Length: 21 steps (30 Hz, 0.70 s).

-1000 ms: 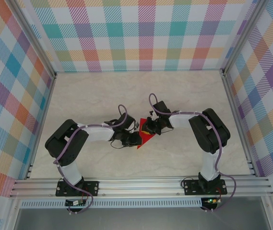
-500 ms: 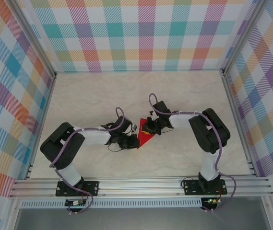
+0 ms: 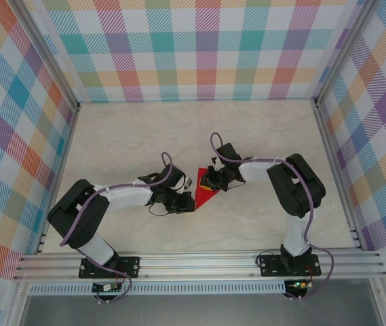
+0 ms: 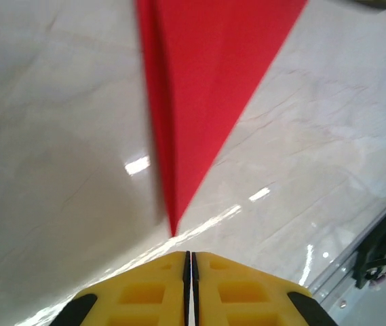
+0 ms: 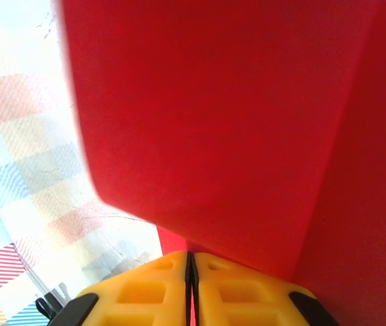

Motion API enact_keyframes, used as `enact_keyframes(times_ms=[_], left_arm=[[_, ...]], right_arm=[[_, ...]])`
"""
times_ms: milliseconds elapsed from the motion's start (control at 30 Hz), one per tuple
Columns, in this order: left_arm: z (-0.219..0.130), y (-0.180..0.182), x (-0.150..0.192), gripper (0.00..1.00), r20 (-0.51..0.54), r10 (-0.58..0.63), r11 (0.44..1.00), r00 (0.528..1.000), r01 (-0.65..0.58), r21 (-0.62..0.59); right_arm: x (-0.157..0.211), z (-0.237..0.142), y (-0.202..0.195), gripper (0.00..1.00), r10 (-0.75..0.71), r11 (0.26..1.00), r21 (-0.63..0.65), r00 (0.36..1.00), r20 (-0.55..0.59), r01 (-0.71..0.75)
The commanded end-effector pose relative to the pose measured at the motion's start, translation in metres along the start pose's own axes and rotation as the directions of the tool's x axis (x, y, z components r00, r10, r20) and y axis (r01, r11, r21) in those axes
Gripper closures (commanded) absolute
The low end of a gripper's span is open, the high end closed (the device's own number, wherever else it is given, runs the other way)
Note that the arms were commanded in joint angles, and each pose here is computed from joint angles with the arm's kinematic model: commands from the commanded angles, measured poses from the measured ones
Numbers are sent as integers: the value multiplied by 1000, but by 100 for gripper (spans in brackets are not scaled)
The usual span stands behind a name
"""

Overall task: Fold a paper plane with a square sheet of paper (pick it up from the middle)
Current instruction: Fourth fold the wing at the center of the table.

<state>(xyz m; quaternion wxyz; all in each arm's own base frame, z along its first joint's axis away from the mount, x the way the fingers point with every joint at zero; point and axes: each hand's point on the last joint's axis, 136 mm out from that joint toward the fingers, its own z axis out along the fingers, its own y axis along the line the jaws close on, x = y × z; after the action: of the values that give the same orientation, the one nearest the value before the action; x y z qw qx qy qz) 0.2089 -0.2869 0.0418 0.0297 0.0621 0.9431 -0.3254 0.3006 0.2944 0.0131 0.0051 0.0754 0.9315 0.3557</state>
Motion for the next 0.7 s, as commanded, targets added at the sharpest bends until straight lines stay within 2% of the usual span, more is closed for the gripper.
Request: enact_keyframes(times_ms=[0,133,400,567,667], left_arm=[[-14,-24,-28,88,90,20,999,996,-23,33],[-8,-29,-50,89,130,16,1000,991,-19,24],[19,-25,-67,90,131,11,999,991,-15,31],[35,5,-58,93,95,-19,997,995,25,-67],[42,31,-46,98,77,-39,988,996,50,-149]], right_arm=[[20,10,-70,88,108,966,239,994,-34,-97],[20,11,-70,88,108,966,239,993,-35,-97],[21,10,-69,88,105,968,233,994,-36,-94],[19,10,-53,88,100,985,150,993,-57,-90],[14,4,-45,87,77,986,154,996,-41,-70]])
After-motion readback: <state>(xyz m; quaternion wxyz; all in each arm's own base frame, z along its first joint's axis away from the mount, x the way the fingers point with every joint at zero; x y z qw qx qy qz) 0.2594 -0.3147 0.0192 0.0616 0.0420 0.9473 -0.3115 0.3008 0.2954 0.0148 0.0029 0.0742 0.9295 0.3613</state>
